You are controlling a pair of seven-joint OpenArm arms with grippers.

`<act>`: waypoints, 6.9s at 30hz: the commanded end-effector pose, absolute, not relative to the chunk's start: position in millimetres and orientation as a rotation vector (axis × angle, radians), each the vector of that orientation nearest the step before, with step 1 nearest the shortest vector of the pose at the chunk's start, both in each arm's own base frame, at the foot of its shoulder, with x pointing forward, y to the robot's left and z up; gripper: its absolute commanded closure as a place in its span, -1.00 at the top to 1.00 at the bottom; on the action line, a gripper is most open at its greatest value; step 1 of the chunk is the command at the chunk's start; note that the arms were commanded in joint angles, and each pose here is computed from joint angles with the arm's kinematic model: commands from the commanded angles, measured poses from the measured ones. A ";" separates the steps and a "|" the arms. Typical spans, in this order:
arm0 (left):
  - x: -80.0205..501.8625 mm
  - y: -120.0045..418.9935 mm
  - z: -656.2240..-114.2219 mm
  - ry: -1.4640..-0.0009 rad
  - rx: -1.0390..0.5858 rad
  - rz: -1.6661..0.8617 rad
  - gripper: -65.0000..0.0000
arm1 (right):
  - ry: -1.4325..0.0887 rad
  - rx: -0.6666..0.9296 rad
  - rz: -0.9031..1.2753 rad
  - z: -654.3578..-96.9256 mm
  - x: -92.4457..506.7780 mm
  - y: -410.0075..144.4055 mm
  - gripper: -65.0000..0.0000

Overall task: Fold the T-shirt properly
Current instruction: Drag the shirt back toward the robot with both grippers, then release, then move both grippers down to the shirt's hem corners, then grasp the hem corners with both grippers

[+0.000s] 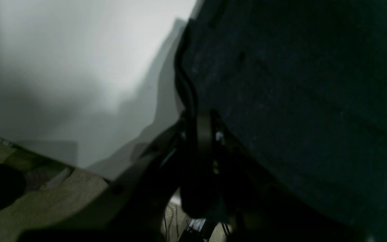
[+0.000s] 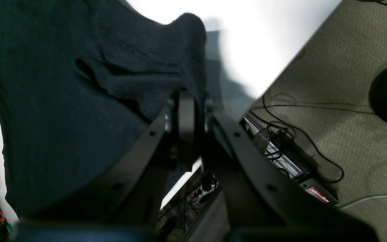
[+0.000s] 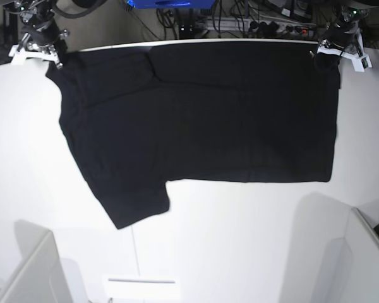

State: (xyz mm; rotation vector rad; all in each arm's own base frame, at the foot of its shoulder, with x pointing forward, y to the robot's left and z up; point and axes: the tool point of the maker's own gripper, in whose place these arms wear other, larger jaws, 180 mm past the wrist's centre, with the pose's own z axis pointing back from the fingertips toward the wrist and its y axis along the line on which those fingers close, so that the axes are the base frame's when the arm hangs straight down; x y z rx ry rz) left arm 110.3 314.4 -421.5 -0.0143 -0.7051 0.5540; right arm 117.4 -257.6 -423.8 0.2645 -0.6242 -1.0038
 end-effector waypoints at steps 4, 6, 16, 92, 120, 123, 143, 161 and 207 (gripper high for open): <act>114.2 320.6 -412.4 -0.737 0.001 0.547 -1.00 | -0.662 0.244 -0.989 -415.1 119.6 -267.0 -1.00; 114.8 321.2 -412.0 -0.739 0.002 0.548 -1.00 | -0.662 0.241 -0.989 -415.1 119.2 -267.6 -1.00; 112.3 331.9 -407.3 -0.752 0.027 0.563 0.72 | -0.674 0.211 -1.009 -413.0 113.7 -277.7 -0.23; 422.0 400.0 -280.8 -1.111 0.213 0.137 0.81 | -0.830 0.278 -0.198 -362.9 507.2 -223.6 0.38; 393.4 386.3 -310.2 -0.968 0.188 0.037 0.81 | -0.760 0.367 -0.220 -415.2 490.9 -185.6 0.35; 393.2 386.4 -310.8 -0.966 0.187 0.038 0.81 | -0.730 0.367 -0.217 -423.4 483.1 -184.3 0.35; 392.2 387.0 -313.9 -0.958 0.185 0.042 0.81 | -0.672 0.317 -0.043 -442.1 466.6 -158.1 0.13; 383.1 384.3 -340.7 -0.849 0.154 0.061 0.81 | -0.679 0.312 -0.046 -440.5 468.4 -159.9 -1.00; 396.1 329.7 -412.7 -0.670 -0.079 0.104 1.00 | -0.663 0.313 -0.054 -446.5 462.2 -161.1 -1.00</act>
